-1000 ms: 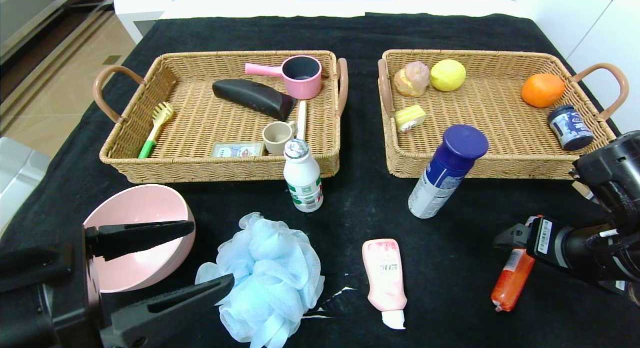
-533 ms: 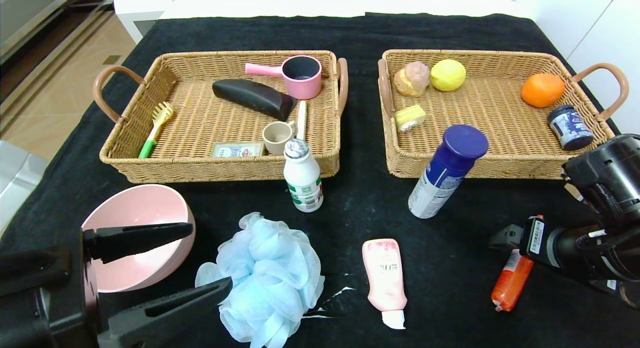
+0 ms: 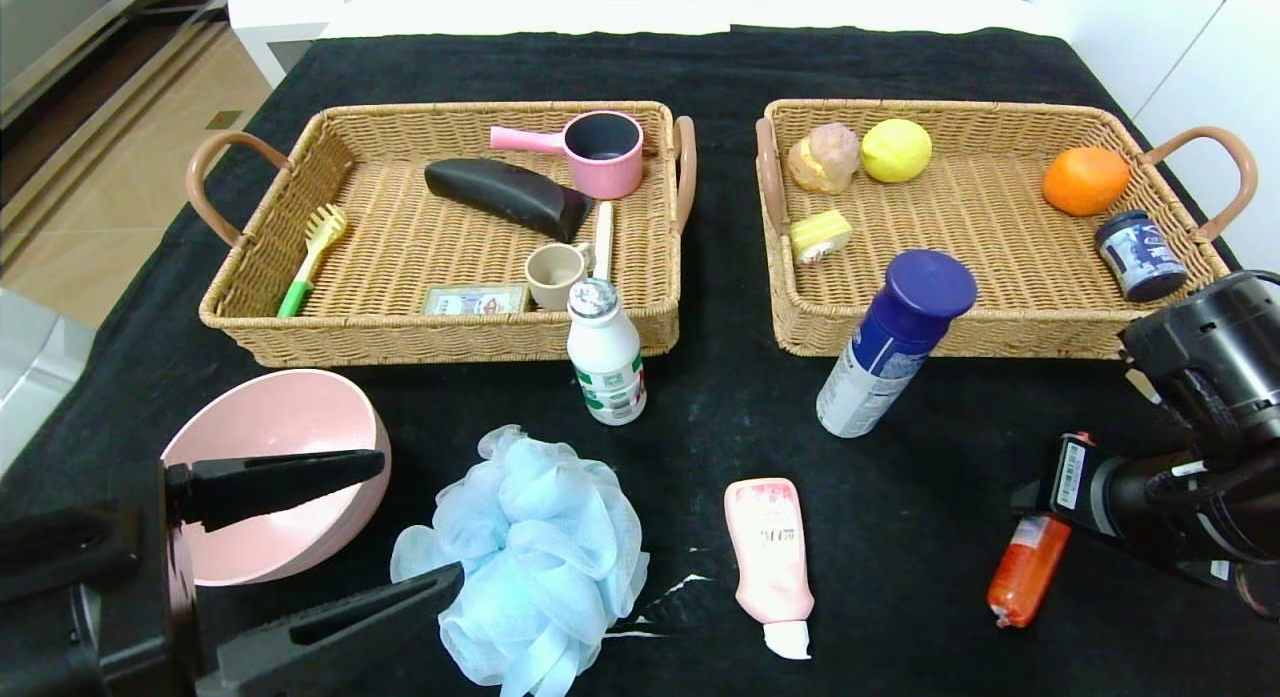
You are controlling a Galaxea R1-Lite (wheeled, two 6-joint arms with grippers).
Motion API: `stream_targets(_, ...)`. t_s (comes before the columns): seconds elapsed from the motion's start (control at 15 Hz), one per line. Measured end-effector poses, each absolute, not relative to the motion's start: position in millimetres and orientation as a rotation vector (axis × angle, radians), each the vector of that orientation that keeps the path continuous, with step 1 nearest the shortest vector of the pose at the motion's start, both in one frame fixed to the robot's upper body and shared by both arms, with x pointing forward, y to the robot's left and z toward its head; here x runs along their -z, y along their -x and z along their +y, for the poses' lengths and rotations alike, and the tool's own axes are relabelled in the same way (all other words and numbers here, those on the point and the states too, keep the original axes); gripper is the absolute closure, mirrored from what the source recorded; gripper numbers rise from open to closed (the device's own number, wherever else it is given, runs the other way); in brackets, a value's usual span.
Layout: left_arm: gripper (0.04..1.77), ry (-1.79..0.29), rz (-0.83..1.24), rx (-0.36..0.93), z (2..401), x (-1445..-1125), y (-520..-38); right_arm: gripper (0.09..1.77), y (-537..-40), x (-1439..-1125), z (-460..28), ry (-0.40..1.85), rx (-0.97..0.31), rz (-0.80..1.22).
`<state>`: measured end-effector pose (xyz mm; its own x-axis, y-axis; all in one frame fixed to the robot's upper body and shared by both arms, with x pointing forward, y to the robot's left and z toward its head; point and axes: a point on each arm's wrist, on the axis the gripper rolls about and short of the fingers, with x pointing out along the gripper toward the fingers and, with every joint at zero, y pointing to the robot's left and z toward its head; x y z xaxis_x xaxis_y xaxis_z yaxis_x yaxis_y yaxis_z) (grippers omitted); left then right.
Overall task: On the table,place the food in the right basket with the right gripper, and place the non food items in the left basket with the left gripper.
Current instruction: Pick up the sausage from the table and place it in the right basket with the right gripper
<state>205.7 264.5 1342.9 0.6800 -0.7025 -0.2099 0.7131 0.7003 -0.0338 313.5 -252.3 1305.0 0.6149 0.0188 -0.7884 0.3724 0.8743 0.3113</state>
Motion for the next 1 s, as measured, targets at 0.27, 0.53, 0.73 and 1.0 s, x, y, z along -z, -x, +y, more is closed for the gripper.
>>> stream_targets(0.27, 0.09, -0.056, 0.217, 0.795, 264.4, -1341.6, -205.8, 1.37, -313.8, -1303.3, -252.2, -0.479, 0.217, 0.898)
stream_targets(0.53, 0.09, -0.058, 0.219, 0.796, 264.3, -1341.0, -205.9, 1.37, -313.5, -1302.6, -251.9, -0.478, 0.217, 0.901)
stream_targets(0.73, 0.09, -0.058, 0.223, 0.795, 264.1, -1340.1, -206.3, 1.37, -313.0, -1302.8, -251.8, -0.477, 0.215, 0.901)
stream_targets(1.0, 0.09, -0.058, 0.224, 0.796, 264.1, -1339.9, -206.1, 1.37, -306.1, -1311.4, -251.7, -0.483, 0.185, 0.878)
